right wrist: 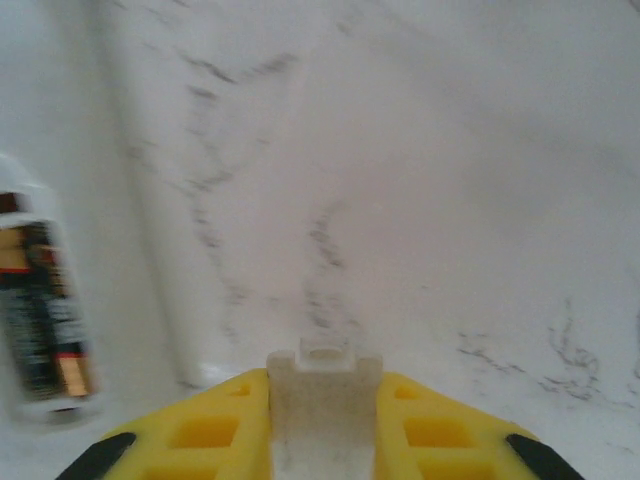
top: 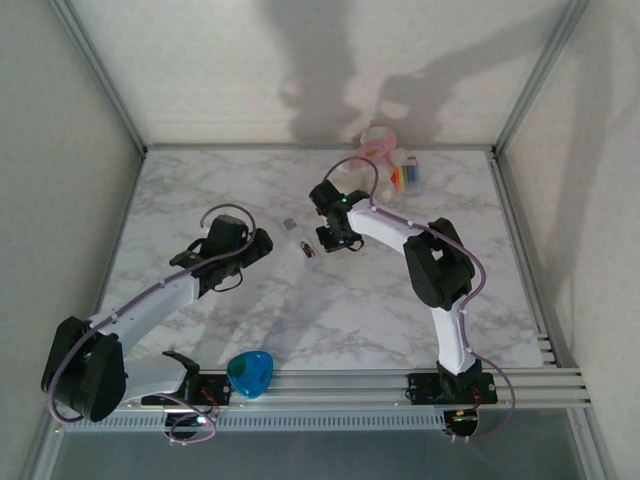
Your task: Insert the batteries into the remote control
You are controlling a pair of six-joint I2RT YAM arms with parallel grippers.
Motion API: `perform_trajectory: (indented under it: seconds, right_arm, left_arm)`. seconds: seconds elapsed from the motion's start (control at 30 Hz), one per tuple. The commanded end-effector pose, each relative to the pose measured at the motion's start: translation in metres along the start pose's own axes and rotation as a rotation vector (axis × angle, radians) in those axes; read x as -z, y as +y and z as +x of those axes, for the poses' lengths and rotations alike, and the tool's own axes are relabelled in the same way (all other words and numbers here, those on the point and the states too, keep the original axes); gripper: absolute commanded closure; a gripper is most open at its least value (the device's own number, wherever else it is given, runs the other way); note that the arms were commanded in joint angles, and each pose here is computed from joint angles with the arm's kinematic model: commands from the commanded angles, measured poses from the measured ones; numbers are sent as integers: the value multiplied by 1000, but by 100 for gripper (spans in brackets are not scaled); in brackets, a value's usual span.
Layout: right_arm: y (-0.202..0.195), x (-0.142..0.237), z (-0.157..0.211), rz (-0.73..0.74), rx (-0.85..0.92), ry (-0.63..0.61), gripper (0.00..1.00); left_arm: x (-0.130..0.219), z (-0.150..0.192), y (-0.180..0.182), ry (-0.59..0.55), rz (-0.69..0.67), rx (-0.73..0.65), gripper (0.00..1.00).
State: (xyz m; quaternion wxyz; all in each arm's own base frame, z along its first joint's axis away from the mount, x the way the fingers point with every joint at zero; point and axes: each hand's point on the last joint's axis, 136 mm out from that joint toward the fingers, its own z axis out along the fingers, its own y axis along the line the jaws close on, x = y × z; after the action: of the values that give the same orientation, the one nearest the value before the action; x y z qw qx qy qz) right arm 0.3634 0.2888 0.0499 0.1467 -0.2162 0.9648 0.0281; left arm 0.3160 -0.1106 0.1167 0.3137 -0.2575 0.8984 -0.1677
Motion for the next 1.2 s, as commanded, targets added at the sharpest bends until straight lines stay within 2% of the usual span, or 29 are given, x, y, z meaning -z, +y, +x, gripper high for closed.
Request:
perform_trajectory:
  seconds: [0.0, 0.17, 0.43, 1.17]
  right_arm:
    - [17, 28, -19, -7, 19, -80, 75]
    - [49, 30, -23, -35, 72, -99, 75]
    - [71, 21, -34, -53, 115, -102, 75]
    - [68, -13, -33, -11, 189, -117, 76]
  left_arm:
    - [9, -5, 24, -48, -71, 55, 1]
    - [18, -7, 33, -72, -70, 80, 0]
    - [21, -3, 39, -68, -75, 90, 1]
    - [24, -5, 39, -75, -69, 95, 0]
